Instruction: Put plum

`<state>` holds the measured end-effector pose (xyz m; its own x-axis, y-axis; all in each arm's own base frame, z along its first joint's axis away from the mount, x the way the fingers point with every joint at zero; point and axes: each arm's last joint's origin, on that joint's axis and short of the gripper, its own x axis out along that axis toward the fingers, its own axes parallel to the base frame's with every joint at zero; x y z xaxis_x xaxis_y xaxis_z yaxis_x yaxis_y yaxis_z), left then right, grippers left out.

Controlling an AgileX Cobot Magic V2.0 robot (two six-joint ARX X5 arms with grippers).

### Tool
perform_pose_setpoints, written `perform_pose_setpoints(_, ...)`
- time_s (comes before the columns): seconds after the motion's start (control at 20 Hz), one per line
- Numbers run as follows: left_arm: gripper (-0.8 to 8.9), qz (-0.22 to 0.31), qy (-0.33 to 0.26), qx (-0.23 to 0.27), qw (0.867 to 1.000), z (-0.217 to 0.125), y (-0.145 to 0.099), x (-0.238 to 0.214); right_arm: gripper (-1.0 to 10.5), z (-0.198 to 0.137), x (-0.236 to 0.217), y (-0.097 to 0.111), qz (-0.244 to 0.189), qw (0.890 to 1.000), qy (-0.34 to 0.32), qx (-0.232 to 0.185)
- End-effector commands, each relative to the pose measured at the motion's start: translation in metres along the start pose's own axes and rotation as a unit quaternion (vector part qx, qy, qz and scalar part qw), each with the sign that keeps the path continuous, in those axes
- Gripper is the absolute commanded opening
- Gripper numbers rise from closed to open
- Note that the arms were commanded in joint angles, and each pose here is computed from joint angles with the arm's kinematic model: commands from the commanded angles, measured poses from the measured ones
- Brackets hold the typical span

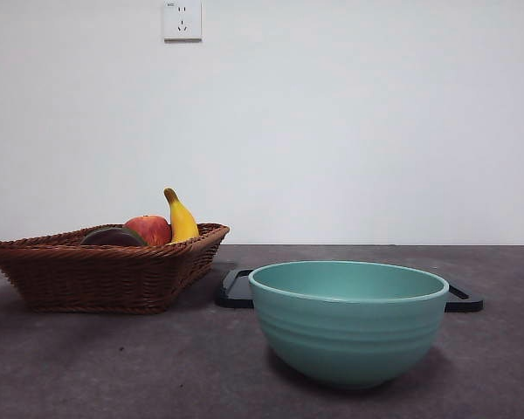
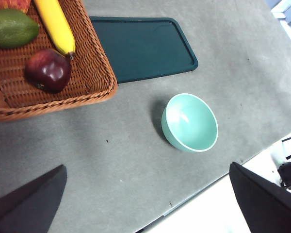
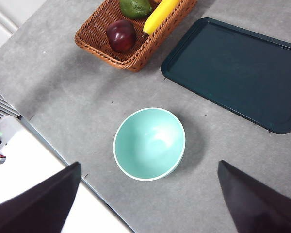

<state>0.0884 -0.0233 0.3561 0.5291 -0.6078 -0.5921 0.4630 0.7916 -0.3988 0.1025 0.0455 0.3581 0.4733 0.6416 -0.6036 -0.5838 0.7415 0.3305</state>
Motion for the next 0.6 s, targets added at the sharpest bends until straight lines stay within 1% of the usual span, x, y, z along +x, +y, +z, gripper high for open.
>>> perform_pose_setpoints(0.05, 5.83, -0.002, 0.000, 0.006, 1.000, 0.007, 0.001, 0.002, 4.6, 0.004, -0.002, 0.002, 0.002, 1.000, -0.008, -0.008)
perform_pose_setpoints(0.1, 5.78, -0.002, 0.003, 0.004, 1.000, 0.008, 0.002, 0.004, 4.6, 0.004, -0.002, 0.002, 0.002, 1.000, -0.008, -0.008)
perform_pose_setpoints(0.15, 5.54, -0.001, 0.005, 0.003, 1.000, 0.012, 0.004, 0.007, 4.6, 0.004, -0.002, 0.002, 0.002, 1.000, -0.008, -0.008)
perform_pose_setpoints(0.35, 5.57, 0.011, 0.012, 0.014, 1.000, 0.030, 0.014, 0.028, 4.6, 0.004, -0.002, 0.002, 0.002, 1.000, -0.007, -0.008)
perform_pose_setpoints(0.45, 5.61, 0.039, 0.025, 0.022, 0.999, 0.039, 0.021, 0.044, 4.6, 0.005, -0.001, 0.001, 0.001, 1.000, -0.004, -0.006)
perform_pose_setpoints(0.6, 5.61, 0.065, 0.049, 0.044, 0.996, 0.053, 0.030, 0.075, 4.6, 0.008, 0.005, -0.002, 0.002, 1.000, 0.006, -0.001)
